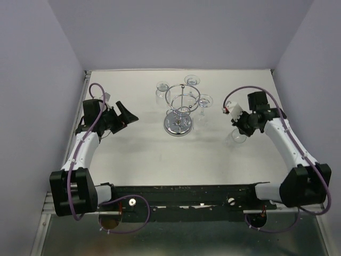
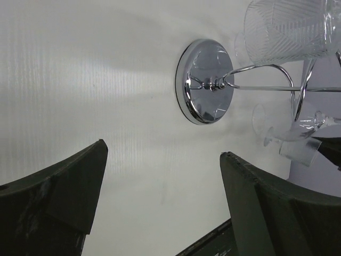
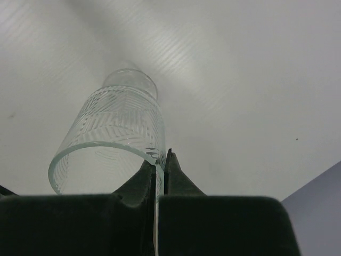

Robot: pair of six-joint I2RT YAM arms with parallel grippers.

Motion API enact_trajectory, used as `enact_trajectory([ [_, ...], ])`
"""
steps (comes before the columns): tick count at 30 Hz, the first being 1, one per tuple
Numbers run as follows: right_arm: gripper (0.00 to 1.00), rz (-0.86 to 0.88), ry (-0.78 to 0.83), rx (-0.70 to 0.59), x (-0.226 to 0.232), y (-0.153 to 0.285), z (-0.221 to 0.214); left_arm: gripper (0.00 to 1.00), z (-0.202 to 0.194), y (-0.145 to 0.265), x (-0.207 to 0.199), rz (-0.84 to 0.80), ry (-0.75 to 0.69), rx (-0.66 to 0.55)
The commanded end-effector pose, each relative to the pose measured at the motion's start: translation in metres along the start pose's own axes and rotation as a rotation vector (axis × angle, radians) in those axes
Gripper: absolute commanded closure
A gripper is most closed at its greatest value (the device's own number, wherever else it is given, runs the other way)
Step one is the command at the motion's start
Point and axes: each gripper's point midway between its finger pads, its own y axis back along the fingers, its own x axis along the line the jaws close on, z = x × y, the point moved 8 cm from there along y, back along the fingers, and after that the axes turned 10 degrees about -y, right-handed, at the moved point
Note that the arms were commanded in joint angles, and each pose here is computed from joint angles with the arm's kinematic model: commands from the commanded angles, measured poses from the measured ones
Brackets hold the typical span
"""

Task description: Take the wine glass off the wine glass rack

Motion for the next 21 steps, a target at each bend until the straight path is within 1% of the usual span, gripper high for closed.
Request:
enact_trajectory([
  [1, 0.99, 0.054, -0.315, 0.026, -0.033, -0.001, 0.010, 0.01, 0.008, -0.007, 0.015, 0.015, 0.004, -0.039],
  [5, 0.99, 0.066, -0.504, 0.089, -0.070, -0.012, 0.020, 0.01, 0.018, -0.013, 0.030, 0.039, 0.069, -0.050],
  [7, 0.99, 0.002, -0.570, 0.090, -0.093, -0.015, 0.026, 0.01, 0.024, -0.010, 0.039, 0.058, 0.087, -0.070],
  [12, 0.99, -0.124, -0.681, 0.101, -0.148, -0.024, 0.031, 0.01, 0.026, -0.007, 0.047, 0.090, 0.050, -0.042],
  [15, 0.99, -0.210, -0.756, 0.124, -0.179, -0.034, 0.023, 0.01, 0.023, -0.006, 0.050, 0.099, 0.045, -0.023],
  [21, 0.99, -0.248, -0.836, 0.159, -0.218, -0.048, 0.013, 0.01, 0.022, 0.001, 0.046, 0.111, 0.006, -0.007],
])
